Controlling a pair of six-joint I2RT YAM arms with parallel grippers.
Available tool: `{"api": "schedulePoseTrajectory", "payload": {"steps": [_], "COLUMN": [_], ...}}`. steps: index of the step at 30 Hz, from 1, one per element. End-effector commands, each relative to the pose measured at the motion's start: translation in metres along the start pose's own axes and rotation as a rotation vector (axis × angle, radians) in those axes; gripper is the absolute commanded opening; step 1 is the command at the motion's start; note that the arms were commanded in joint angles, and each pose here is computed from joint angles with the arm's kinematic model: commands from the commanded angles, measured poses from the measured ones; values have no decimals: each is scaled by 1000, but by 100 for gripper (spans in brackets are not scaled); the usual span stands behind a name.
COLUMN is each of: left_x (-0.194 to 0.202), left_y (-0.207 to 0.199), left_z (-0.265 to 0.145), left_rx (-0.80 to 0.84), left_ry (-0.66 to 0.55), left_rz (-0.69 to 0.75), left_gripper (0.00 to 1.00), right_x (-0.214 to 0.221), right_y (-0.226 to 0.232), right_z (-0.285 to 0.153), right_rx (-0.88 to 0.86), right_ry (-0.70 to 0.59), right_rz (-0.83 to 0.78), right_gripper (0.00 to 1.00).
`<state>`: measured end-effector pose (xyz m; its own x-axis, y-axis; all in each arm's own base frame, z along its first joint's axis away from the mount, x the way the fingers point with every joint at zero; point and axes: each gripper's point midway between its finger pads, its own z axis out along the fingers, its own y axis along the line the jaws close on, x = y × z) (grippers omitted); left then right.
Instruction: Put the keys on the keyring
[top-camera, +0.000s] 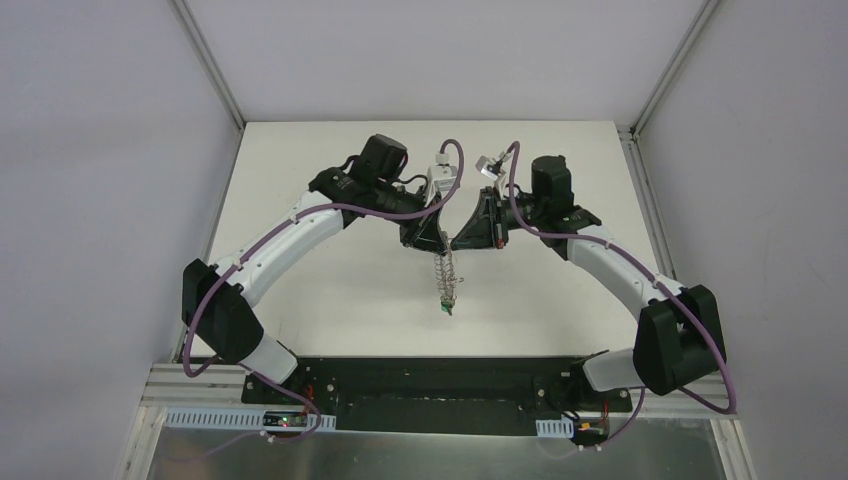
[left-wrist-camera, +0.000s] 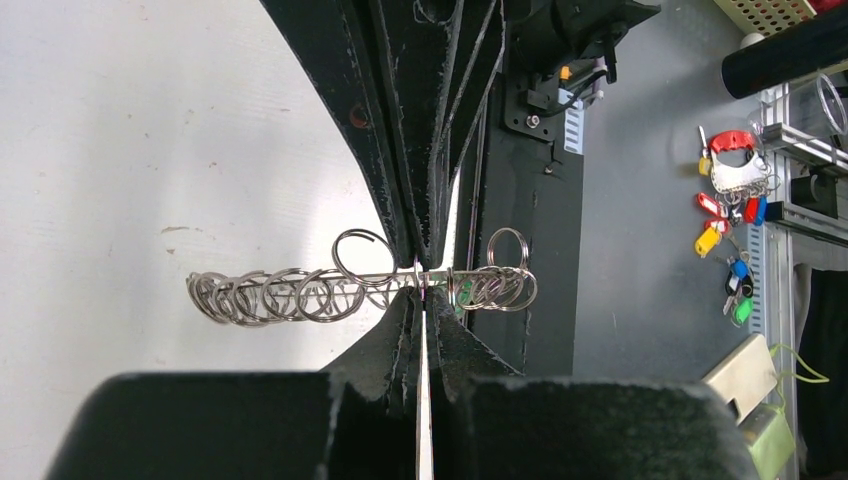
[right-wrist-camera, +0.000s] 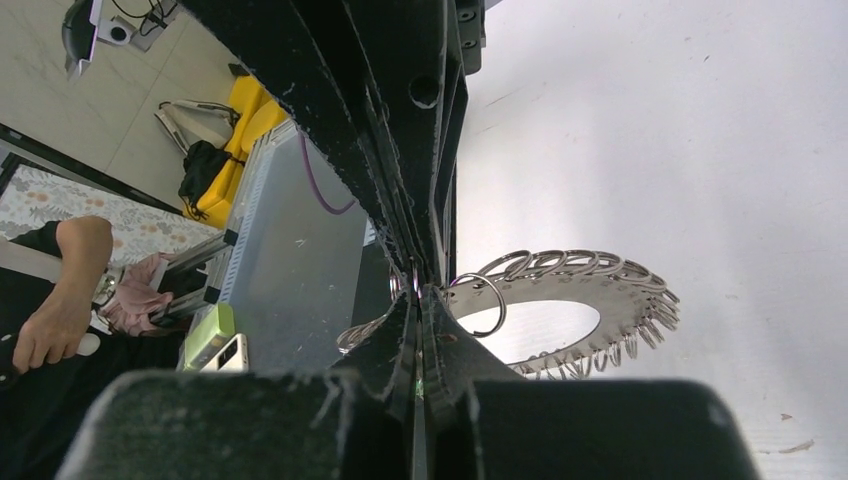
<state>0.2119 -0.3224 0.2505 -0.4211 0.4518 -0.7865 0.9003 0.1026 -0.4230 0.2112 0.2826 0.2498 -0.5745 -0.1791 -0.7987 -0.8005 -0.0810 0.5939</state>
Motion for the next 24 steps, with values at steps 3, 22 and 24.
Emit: {"api": "schedulePoseTrajectory", "payload": {"steps": [3, 22, 24], "left_x": [-10, -23, -25], "left_y": [-6, 4, 0], "left_z": [-8, -8, -5], "left_rx": [1, -11, 26], "left_ry": [-51, -47, -62], "left_rz": [102, 195, 175], "left_gripper": [0, 46, 48], "right_x": [-8, 10, 10], "right_y": [6, 13, 14], "right_z": [-4, -6, -6], "right_rx": [42, 119, 114], "right_ry": [15, 118, 114], "right_rz": [-104, -275, -272], "right_gripper": [0, 0, 0]}}
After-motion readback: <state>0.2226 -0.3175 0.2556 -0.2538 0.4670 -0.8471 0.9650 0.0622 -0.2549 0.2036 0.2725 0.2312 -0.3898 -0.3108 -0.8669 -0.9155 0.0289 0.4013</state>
